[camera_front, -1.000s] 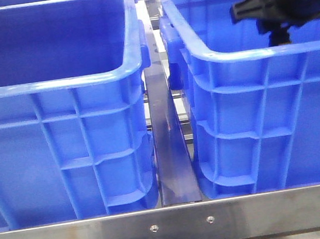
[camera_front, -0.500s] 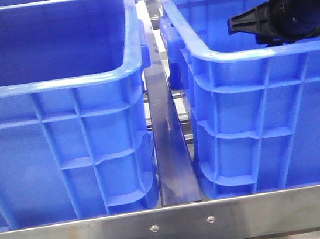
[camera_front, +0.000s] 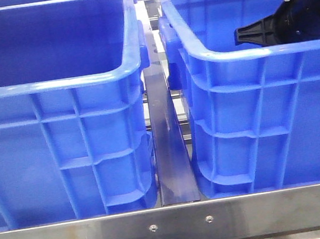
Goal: Pick red and yellow buttons and place in box
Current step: 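Lower the red button into the empty crate and open the right gripper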
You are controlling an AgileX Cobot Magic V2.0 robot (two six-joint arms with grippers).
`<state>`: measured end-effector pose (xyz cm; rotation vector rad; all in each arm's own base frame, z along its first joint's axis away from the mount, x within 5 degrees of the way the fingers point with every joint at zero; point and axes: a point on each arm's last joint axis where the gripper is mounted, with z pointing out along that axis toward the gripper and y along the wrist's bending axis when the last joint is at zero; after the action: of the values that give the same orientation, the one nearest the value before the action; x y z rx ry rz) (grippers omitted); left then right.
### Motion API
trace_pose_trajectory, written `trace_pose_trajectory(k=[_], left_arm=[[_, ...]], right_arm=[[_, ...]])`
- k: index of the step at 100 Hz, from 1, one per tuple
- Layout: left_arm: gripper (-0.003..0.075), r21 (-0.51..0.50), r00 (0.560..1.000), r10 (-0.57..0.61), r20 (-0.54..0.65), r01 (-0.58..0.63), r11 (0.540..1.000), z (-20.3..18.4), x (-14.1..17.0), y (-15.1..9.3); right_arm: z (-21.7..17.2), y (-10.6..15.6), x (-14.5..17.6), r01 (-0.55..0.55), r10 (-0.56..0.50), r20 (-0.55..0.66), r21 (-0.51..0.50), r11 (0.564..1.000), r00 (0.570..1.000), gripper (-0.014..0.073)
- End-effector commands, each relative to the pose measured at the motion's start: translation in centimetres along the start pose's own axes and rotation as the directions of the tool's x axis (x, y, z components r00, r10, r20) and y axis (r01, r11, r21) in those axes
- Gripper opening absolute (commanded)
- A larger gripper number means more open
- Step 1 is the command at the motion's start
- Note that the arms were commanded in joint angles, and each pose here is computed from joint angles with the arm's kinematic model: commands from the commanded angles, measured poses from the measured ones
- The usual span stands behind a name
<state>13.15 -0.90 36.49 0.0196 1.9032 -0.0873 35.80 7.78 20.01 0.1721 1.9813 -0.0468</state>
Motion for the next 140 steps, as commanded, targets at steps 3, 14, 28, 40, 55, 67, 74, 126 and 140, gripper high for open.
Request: trace_pose_trajectory(k=[3, 14, 28, 40, 55, 67, 74, 126, 140], left_arm=[[-0.0019, 0.004, 0.994, -0.007, 0.106, 0.006, 1.000, -0.5, -1.6, -0.1], [-0.0019, 0.003, 0.995, -0.007, 0.097, 0.006, 1.000, -0.5, -1.5, -0.1], [-0.0019, 0.003, 0.996, -0.007, 0.092, 0.006, 1.000, -0.5, -1.4, -0.1], [-0.0019, 0.003, 0.996, -0.007, 0.092, 0.006, 1.000, -0.5, -1.4, -0.1], [-0.0019, 0.003, 0.996, -0.007, 0.091, 0.006, 1.000, -0.5, -1.4, -0.1], [-0.0019, 0.003, 0.996, -0.007, 0.090, 0.006, 1.000, -0.5, -1.4, -0.1], [-0.0019, 0.003, 0.996, -0.007, 0.083, 0.006, 1.000, -0.5, -1.3, -0.1], [-0.0019, 0.003, 0.997, -0.007, 0.075, 0.006, 1.000, -0.5, -1.3, -0.1], [-0.0019, 0.003, 0.997, -0.007, 0.075, 0.006, 1.000, -0.5, -1.3, -0.1]], right_arm=[[-0.5, 0.2, -1.5, 0.000, 0.001, 0.034, -0.029, 1.000, 0.999, 0.0262], [-0.5, 0.1, -1.6, -0.006, 0.007, 0.035, -0.028, 1.000, 0.999, 0.0435], [-1.1, 0.0, -2.2, -0.034, 0.035, 0.047, -0.020, 0.999, 0.998, 0.0604], [-1.8, -0.3, -3.0, -0.031, 0.031, 0.063, -0.013, 0.999, 0.998, 0.0615], [-3.4, -0.7, -4.5, -0.027, 0.027, 0.081, -0.002, 1.000, 0.996, 0.0615], [-5.5, -0.8, -5.9, -0.029, 0.032, 0.070, -0.045, 0.999, 0.997, 0.0615], [-7.0, -0.7, -6.8, -0.024, 0.030, 0.066, -0.099, 0.995, 0.997, 0.0615], [-18.9, -5.0, -10.0, 0.049, -0.022, 0.242, -0.106, 0.993, 0.970, 0.0615], [-21.8, -6.4, -9.7, 0.033, 0.000, 0.280, -0.113, 0.993, 0.960, 0.0615]])
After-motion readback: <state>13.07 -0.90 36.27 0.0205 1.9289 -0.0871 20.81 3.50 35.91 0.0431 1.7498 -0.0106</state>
